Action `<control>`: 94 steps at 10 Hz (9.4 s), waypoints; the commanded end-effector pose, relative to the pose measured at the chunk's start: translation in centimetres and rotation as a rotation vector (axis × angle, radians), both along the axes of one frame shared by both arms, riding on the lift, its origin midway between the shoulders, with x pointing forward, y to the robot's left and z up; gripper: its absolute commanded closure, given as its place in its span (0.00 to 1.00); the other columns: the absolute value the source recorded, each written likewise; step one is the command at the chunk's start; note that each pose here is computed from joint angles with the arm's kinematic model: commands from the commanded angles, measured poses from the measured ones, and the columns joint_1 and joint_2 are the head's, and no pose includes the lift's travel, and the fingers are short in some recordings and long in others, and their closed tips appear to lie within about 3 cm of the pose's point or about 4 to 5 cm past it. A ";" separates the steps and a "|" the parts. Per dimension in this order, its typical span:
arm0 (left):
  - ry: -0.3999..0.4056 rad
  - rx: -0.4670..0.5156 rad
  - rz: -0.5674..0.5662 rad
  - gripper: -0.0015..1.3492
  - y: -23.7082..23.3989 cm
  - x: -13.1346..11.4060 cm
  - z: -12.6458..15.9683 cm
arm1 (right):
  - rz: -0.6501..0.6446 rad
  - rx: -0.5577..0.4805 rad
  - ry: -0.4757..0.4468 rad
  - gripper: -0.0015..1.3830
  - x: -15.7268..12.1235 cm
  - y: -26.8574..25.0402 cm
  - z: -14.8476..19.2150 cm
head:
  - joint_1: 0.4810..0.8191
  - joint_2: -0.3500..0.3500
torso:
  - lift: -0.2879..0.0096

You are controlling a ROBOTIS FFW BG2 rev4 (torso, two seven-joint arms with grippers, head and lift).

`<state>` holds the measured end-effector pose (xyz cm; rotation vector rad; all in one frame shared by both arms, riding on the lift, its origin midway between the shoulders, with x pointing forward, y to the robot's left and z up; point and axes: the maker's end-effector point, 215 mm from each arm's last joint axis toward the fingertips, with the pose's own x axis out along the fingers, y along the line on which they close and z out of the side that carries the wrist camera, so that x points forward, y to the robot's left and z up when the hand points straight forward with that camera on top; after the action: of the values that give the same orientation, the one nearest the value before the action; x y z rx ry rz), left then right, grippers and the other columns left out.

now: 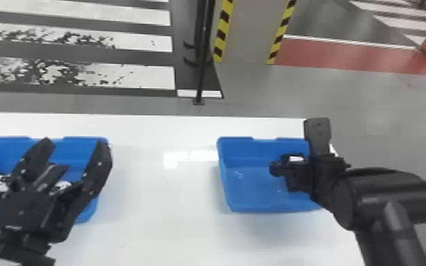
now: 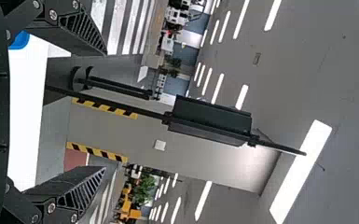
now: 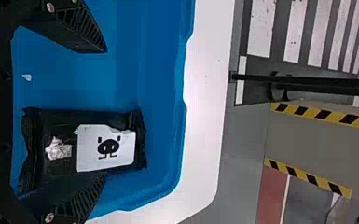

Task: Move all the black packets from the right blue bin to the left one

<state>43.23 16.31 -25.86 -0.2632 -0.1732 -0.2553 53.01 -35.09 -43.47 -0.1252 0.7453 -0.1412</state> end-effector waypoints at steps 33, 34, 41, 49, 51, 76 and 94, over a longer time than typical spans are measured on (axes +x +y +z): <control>-0.066 -0.254 -0.071 0.13 -2.4 0.4 3.3 | 0.630 0.772 -0.534 0.82 -6.4 31.8 16.4 | 0.63 0.61 | 0.50; -0.046 -0.250 -0.077 0.13 -2.8 0.5 2.7 | 0.676 0.802 -0.514 0.82 -7.7 33.9 16.9 | 0.63 0.66 | 0.50; -0.064 -0.192 -0.098 0.13 -3.9 0.7 3.2 | 0.825 0.872 -0.385 0.82 -12.4 41.1 15.4 | 0.63 0.82 | 0.50; 0.061 -0.213 -0.114 0.90 -4.1 1.0 -0.3 | 0.840 0.890 -0.384 0.82 -12.9 41.7 15.9 | 0.63 0.84 | 0.50; 0.028 -0.220 -0.090 0.90 -3.2 0.8 0.6 | 0.845 0.959 -0.328 0.60 -12.3 42.2 13.8 | 0.63 0.86 | 0.50; 0.072 0.288 0.323 0.02 8.5 -4.6 0.8 | 0.262 0.258 -0.683 0.06 -15.4 7.9 15.5 | 0.63 0.45 | 0.50; 0.049 0.202 0.245 0.06 5.8 -5.0 0.9 | 0.306 0.315 -0.730 0.07 -13.8 10.6 16.2 | 0.63 0.45 | 0.50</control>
<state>38.23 22.11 -24.88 -0.0474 -0.1295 -0.0223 39.19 -24.48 -27.36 0.1129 0.0103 0.2184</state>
